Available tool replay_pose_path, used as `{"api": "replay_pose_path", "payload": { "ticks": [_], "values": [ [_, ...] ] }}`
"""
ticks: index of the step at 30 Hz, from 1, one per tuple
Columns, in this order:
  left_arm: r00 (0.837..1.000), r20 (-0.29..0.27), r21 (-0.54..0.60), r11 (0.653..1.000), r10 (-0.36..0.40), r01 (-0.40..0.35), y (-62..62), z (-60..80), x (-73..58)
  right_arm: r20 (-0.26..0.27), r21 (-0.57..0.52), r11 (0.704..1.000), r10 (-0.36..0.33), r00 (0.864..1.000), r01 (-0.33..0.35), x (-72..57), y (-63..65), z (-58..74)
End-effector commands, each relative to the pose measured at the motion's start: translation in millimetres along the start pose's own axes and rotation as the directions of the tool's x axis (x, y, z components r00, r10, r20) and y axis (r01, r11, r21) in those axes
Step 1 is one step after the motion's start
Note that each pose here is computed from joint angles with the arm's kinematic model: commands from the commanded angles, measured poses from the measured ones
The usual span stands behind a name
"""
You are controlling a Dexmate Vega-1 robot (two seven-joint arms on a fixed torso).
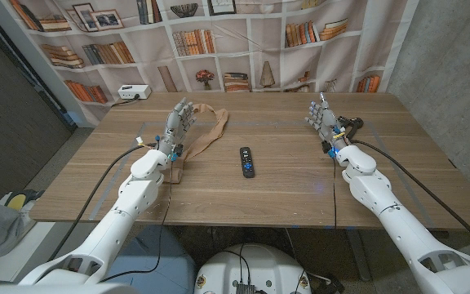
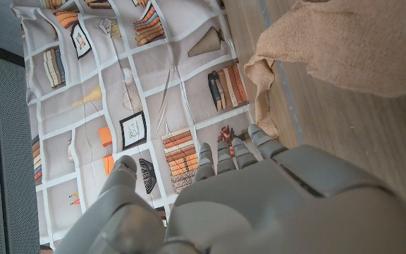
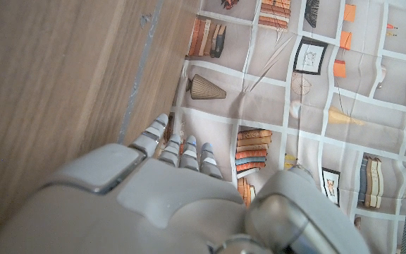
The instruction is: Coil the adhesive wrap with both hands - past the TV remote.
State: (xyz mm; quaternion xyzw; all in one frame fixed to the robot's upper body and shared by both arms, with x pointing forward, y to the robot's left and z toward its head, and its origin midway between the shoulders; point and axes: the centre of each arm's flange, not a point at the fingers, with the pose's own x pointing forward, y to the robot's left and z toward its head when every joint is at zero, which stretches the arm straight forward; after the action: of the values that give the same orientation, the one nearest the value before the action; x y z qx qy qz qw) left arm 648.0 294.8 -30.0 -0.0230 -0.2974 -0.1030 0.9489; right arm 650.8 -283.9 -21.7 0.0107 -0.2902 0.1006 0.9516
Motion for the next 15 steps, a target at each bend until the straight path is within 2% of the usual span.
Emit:
{"api": "replay_pose_path", "payload": {
  "ticks": [1, 7, 15],
  "values": [
    [0.999, 0.037, 0.006, 1.0, -0.019, 0.019, -4.7, 12.6, -8.9, 0.011, -0.079, 0.997, 0.01, 1.0, -0.009, -3.3, 3.9, 7.2],
    [0.999, 0.045, 0.011, 1.0, -0.021, 0.021, -5.6, 15.5, -10.7, 0.001, -0.109, 0.994, -0.018, 1.0, 0.018, -8.0, 2.7, 7.8],
    [0.999, 0.04, 0.014, 1.0, -0.024, 0.024, -7.3, 13.1, -11.4, 0.009, -0.145, 0.989, -0.018, 1.0, 0.019, -12.2, 6.1, 12.3]
  ]
}}
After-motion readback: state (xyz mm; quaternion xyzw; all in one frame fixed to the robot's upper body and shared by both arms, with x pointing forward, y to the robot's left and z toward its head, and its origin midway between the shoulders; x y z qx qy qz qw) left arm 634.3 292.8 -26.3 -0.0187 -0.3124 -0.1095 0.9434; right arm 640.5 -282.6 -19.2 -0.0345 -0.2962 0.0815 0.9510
